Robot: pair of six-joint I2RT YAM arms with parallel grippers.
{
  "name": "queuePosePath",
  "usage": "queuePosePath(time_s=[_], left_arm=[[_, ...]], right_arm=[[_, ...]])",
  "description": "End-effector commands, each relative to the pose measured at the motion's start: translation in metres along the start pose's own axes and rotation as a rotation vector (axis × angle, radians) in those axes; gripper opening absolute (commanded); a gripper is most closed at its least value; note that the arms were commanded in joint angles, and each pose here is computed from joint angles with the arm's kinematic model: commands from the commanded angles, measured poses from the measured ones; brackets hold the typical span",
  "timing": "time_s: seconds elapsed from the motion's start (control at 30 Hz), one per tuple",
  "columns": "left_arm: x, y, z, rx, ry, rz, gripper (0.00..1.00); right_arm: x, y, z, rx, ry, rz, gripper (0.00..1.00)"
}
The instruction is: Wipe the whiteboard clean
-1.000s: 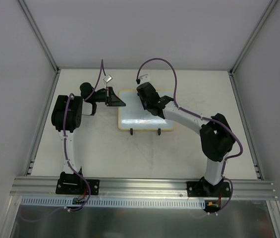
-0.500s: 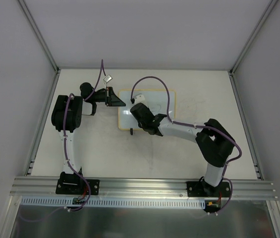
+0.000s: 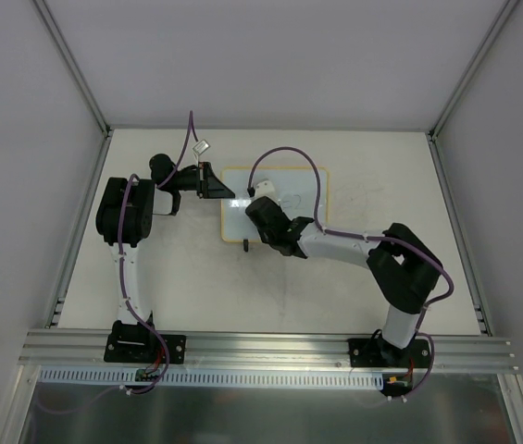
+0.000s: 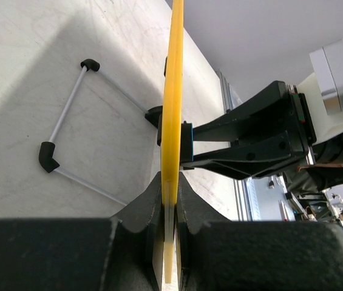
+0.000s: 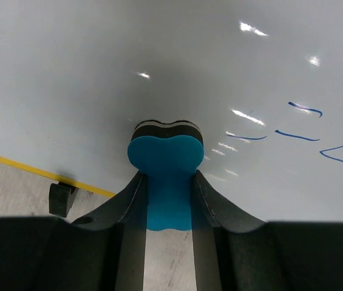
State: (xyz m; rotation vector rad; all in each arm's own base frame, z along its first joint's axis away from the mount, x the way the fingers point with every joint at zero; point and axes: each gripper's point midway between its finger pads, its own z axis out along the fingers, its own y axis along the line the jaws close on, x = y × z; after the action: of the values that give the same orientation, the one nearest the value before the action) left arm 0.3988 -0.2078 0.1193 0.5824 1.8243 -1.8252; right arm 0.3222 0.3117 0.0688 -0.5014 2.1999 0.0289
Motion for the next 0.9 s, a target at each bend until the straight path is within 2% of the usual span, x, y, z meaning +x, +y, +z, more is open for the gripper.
queuePosePath(time_s=[0.0,0.3,0.53,0.87], left_arm=[[0.001,-0.031,0.001,0.075,0.086,0.259,0.00],[0.001,-0.031,0.001,0.075,0.087,0.259,0.00],[0.001,-0.031,0.001,0.074,0.084,0.263,0.00],[0.001,-0.031,0.001,0.075,0.086,0.266,0.00]], right_arm=[[0.023,-0.048,0.007,0.104,0.092,0.023,0.00],[-0.009,-0.096,0.006,0.160,0.045,0.070,0.00],[0.004,-0.140,0.006,0.236,0.072,0.131,0.00],[0.016,-0.179,0.001,0.309,0.084,0.198,0.00]])
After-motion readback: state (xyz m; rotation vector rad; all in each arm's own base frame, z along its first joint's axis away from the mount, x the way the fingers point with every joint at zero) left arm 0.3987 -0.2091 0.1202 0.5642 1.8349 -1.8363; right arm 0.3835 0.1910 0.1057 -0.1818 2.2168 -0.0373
